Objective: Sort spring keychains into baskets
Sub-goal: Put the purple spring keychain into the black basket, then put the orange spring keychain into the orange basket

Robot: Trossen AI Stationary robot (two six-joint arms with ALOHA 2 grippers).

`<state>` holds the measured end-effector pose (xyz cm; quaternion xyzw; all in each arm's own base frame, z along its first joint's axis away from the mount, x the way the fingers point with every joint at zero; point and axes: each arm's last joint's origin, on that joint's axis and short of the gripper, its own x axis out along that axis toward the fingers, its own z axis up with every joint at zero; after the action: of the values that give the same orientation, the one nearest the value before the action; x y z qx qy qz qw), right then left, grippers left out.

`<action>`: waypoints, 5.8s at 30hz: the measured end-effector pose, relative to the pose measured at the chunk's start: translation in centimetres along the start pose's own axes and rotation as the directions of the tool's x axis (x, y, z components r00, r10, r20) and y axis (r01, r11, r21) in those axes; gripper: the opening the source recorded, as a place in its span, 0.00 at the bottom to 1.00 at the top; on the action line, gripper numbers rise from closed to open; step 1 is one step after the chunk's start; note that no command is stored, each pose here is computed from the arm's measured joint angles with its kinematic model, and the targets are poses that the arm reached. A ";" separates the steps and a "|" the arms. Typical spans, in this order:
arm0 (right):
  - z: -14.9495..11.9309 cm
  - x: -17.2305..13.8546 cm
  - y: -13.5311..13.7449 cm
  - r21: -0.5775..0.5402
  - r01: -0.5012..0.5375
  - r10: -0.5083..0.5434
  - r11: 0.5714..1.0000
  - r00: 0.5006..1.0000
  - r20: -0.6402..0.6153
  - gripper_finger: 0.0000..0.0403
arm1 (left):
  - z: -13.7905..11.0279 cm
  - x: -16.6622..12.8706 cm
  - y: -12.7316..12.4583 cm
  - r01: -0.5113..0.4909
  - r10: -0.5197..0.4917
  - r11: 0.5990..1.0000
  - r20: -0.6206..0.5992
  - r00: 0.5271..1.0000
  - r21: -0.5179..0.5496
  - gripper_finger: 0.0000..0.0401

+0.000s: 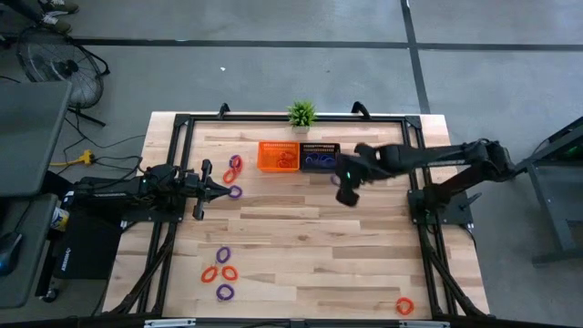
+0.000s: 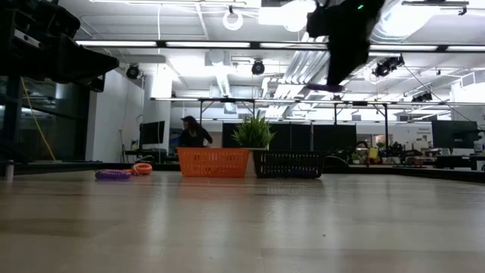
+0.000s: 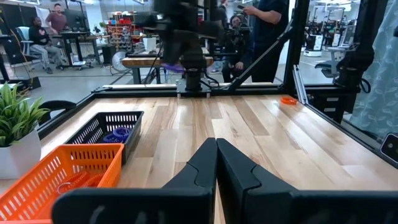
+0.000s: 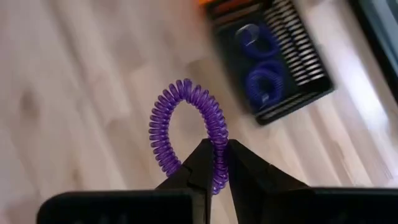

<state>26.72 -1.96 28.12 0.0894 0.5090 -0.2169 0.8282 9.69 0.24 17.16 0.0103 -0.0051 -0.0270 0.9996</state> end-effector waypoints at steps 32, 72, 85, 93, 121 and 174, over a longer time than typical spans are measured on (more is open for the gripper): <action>4.3 12.8 -8.0 0.526 0.003 0.033 0.850 0.998 -0.058 0.19 | 0.0 0.0 0.0 -0.001 0.001 1.000 0.000 1.000 0.000 0.00; -6.0 -1.5 8.7 0.011 -0.296 0.279 0.955 0.889 -0.364 0.32 | 0.0 0.0 0.0 0.000 0.000 1.000 0.000 1.000 0.000 0.00; -14.5 -3.5 14.6 -0.030 -0.370 0.324 0.929 0.847 -0.421 0.32 | 0.0 0.0 0.0 0.000 0.000 1.000 0.000 1.000 0.000 0.00; -19.3 -2.9 16.3 -0.072 -0.528 0.430 0.846 0.756 -0.494 0.32 | 0.0 0.0 0.0 0.000 0.000 1.000 0.000 1.000 0.000 0.00; -29.1 -2.7 18.0 -0.454 -0.568 0.352 0.686 0.806 -0.476 0.32 | 0.0 0.0 0.0 0.000 0.000 1.000 0.000 1.000 0.000 0.00; -30.6 0.7 19.4 -0.612 -0.410 0.272 0.677 0.911 -0.309 0.03 | 0.0 0.0 0.0 -0.001 0.001 1.000 0.000 1.000 0.000 0.00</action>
<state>11.12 26.46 11.81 -0.0971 0.6041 0.1472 0.7772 9.69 0.24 17.17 0.0102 -0.0053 -0.0267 0.9996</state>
